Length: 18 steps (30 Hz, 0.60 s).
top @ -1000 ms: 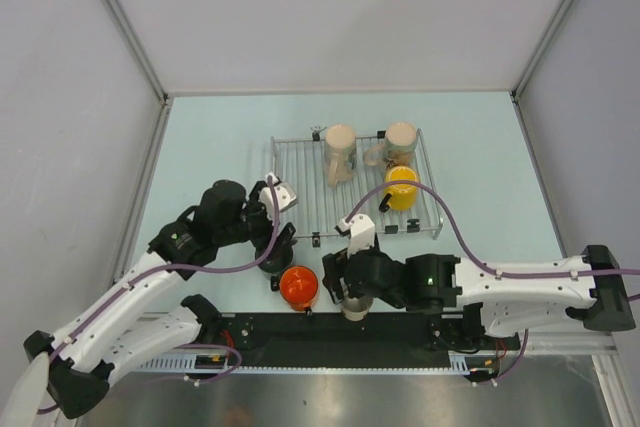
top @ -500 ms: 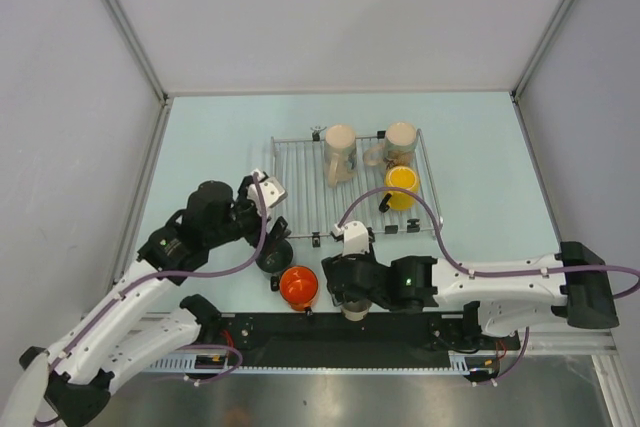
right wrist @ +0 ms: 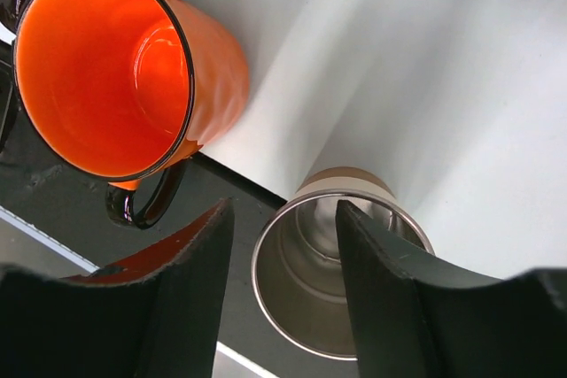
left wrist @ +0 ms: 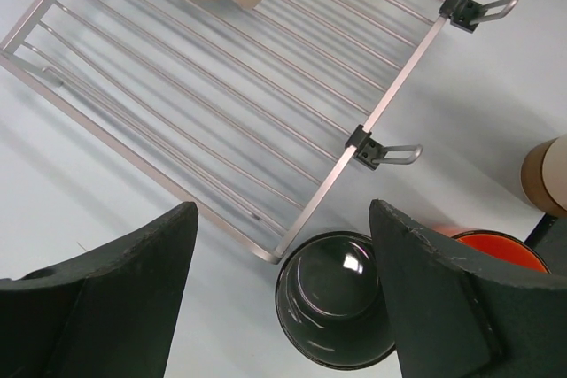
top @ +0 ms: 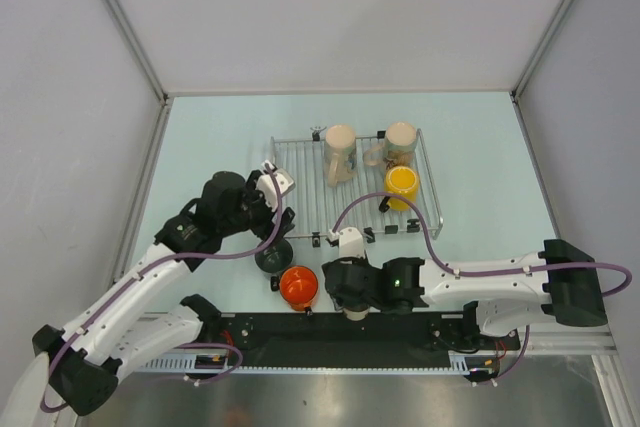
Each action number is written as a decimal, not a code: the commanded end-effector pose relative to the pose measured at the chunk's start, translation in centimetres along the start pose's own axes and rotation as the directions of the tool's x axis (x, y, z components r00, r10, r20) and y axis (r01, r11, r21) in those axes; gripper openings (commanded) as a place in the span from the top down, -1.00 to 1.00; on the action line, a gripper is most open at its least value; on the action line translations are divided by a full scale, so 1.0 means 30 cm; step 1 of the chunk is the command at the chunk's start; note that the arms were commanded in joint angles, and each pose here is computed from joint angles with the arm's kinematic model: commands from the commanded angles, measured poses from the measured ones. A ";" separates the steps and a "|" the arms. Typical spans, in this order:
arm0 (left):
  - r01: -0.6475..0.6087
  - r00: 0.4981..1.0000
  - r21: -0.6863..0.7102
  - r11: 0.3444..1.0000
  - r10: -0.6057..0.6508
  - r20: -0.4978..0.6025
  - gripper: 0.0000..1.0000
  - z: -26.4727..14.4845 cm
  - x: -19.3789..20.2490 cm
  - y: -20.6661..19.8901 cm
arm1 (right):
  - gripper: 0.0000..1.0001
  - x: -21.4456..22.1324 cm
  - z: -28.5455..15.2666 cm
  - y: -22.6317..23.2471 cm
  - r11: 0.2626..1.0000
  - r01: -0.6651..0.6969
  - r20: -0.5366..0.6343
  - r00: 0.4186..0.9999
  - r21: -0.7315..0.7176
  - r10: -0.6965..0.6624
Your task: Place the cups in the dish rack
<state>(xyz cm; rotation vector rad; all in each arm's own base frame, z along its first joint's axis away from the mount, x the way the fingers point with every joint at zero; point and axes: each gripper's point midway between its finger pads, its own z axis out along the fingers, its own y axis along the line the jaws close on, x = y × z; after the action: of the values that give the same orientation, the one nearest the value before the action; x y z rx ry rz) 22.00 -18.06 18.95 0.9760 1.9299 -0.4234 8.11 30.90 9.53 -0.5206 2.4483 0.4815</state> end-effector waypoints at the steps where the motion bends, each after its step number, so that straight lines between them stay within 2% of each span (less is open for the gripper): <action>1: -0.012 0.998 -0.033 0.999 0.014 0.055 -0.67 0.007 -0.055 0.039 | -0.02 0.012 -0.001 0.010 1.000 -0.023 -0.013 1.000 0.001 0.023; 5: -0.010 0.998 -0.032 0.999 0.012 0.057 -0.67 0.007 -0.056 0.043 | 0.32 0.029 0.008 0.003 0.999 -0.033 -0.025 0.999 0.007 0.033; 11: -0.007 0.997 -0.043 0.999 0.010 0.076 -0.68 -0.012 -0.084 0.053 | 0.52 0.058 0.020 0.001 0.999 -0.037 -0.059 0.998 0.007 0.037; 16: -0.006 0.996 -0.045 0.999 0.010 0.092 -0.68 -0.033 -0.110 0.056 | 0.60 0.099 0.032 -0.022 0.999 -0.025 -0.119 0.993 0.034 0.028; 18: -0.006 0.994 -0.047 0.999 0.011 0.106 -0.68 -0.043 -0.123 0.055 | 0.82 0.092 0.024 -0.018 0.999 -0.026 -0.120 0.992 0.037 0.030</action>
<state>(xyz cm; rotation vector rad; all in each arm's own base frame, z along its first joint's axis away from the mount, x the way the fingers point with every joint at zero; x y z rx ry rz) 23.14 -17.71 19.39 0.9378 1.9259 -0.4062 6.91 30.82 7.71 -0.5141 2.5363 0.4726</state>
